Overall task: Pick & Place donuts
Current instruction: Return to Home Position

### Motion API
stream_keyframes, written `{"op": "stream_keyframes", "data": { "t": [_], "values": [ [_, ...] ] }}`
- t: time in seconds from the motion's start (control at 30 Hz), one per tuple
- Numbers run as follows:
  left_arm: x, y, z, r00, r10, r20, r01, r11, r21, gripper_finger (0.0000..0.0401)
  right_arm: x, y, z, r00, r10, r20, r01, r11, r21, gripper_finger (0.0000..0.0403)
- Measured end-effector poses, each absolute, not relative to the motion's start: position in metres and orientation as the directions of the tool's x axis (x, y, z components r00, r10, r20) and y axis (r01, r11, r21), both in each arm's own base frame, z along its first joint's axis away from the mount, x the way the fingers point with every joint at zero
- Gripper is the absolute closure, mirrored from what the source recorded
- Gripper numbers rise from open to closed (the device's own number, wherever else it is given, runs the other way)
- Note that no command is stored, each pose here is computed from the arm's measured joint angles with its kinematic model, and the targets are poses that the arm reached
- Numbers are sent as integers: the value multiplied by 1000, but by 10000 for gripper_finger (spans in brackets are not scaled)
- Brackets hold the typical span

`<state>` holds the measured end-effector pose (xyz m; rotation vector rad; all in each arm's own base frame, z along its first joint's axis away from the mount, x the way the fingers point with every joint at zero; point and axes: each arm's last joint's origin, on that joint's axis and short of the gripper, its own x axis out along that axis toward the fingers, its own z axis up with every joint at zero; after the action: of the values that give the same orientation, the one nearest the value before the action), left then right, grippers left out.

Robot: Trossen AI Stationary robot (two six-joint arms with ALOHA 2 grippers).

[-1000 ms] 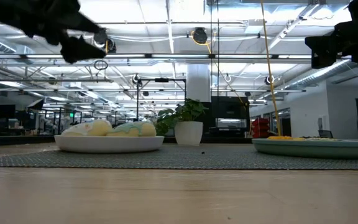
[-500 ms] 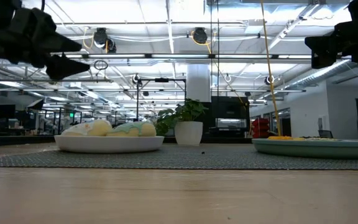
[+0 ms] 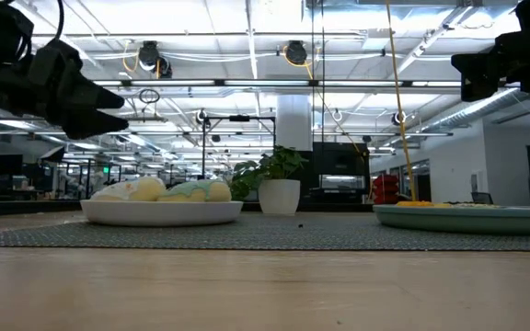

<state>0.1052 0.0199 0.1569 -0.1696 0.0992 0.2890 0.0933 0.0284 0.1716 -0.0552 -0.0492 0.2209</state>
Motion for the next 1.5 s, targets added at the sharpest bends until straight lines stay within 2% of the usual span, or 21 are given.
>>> {"op": "stream_keyframes", "data": {
  "t": [0.1, 1.5],
  "values": [
    [106, 21, 157, 944, 308, -117, -325, 930, -174, 9, 93, 28, 172, 975, 220, 43, -218, 974, -60, 181],
    [106, 21, 159, 946, 309, -99, -322, 931, -169, 9, 93, 28, 172, 975, 220, 43, -217, 974, -60, 181]
  ]
}}
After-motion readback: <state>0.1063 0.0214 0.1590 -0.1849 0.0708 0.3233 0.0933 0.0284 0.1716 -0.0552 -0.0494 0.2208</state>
